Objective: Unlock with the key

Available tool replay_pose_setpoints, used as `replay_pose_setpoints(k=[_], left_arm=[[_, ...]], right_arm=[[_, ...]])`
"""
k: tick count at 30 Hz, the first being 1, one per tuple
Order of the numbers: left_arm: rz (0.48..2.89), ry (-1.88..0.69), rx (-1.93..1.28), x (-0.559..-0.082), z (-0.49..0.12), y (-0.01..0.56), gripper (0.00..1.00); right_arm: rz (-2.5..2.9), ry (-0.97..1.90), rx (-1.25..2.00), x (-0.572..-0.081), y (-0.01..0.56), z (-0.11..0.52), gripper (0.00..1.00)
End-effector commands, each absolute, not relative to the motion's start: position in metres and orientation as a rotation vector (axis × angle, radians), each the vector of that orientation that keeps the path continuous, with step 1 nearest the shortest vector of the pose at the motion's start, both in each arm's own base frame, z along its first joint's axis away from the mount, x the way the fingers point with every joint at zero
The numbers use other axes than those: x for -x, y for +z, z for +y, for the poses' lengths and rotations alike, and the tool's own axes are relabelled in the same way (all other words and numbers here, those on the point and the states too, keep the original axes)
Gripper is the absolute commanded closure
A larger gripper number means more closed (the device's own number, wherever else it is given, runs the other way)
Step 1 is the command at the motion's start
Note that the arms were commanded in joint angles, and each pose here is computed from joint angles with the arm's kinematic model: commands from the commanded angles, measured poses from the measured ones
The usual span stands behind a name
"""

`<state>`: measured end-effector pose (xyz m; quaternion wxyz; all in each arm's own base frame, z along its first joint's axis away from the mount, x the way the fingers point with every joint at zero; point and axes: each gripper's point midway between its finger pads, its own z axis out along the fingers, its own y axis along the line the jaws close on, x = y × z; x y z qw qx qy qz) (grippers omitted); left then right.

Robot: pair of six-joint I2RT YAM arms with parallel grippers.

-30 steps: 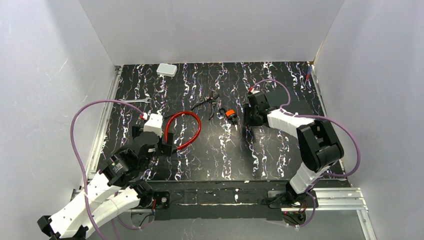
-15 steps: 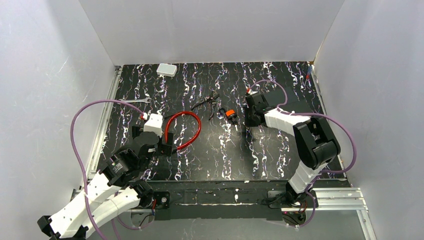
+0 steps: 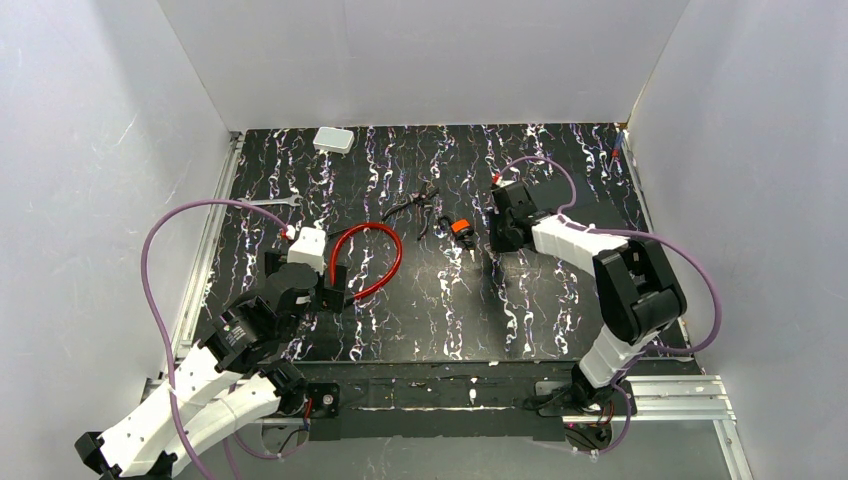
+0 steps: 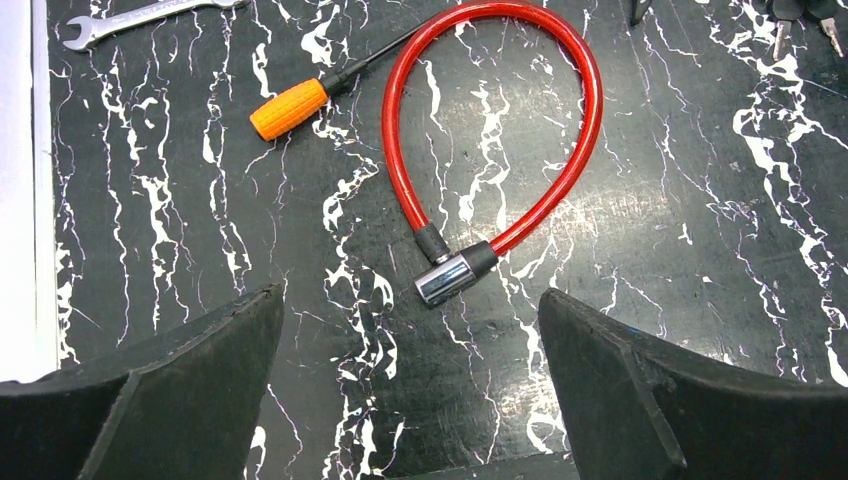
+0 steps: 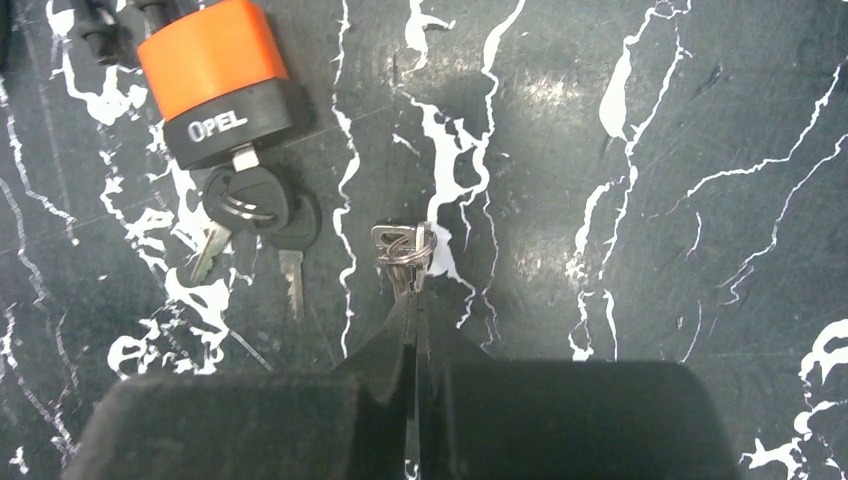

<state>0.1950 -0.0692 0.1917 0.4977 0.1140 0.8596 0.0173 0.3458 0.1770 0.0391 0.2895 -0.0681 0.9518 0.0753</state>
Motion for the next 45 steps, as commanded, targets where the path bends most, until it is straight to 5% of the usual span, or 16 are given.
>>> replay_pose_setpoints(k=[1,14,17,19,22,33,41,45], left_arm=[[2.062,0.020,-0.274,-0.196,-0.071,0.199,0.02],[2.066,0.005,-0.290,-0.196,-0.074,0.198,0.02],[2.065,0.002,-0.290,-0.196,-0.074,0.198,0.02],[2.067,0.001,-0.293,-0.195,-0.075,0.198,0.02],[2.067,-0.002,-0.294,-0.195,-0.075,0.198,0.02],[2.068,-0.005,-0.295,-0.195,-0.075,0.197,0.02],[2.068,-0.007,-0.299,-0.195,-0.077,0.197,0.02],[2.069,-0.003,-0.300,-0.196,-0.076,0.197,0.02]], right_arm=[[2.462,0.302,0.212,-0.349,0.078,0.192,0.99],[2.438,0.357,0.175,-0.336,0.093,0.194,0.98],[2.463,0.339,0.160,-0.336,0.084,0.193,0.42],[2.480,0.320,0.170,-0.336,0.076,0.193,0.28],[2.492,0.277,0.195,-0.341,0.069,0.192,0.23],[2.568,0.135,0.239,-0.354,0.034,0.187,0.35],[2.648,0.053,0.318,-0.349,0.002,0.184,0.59],[2.672,0.048,0.337,-0.343,-0.010,0.183,0.86]])
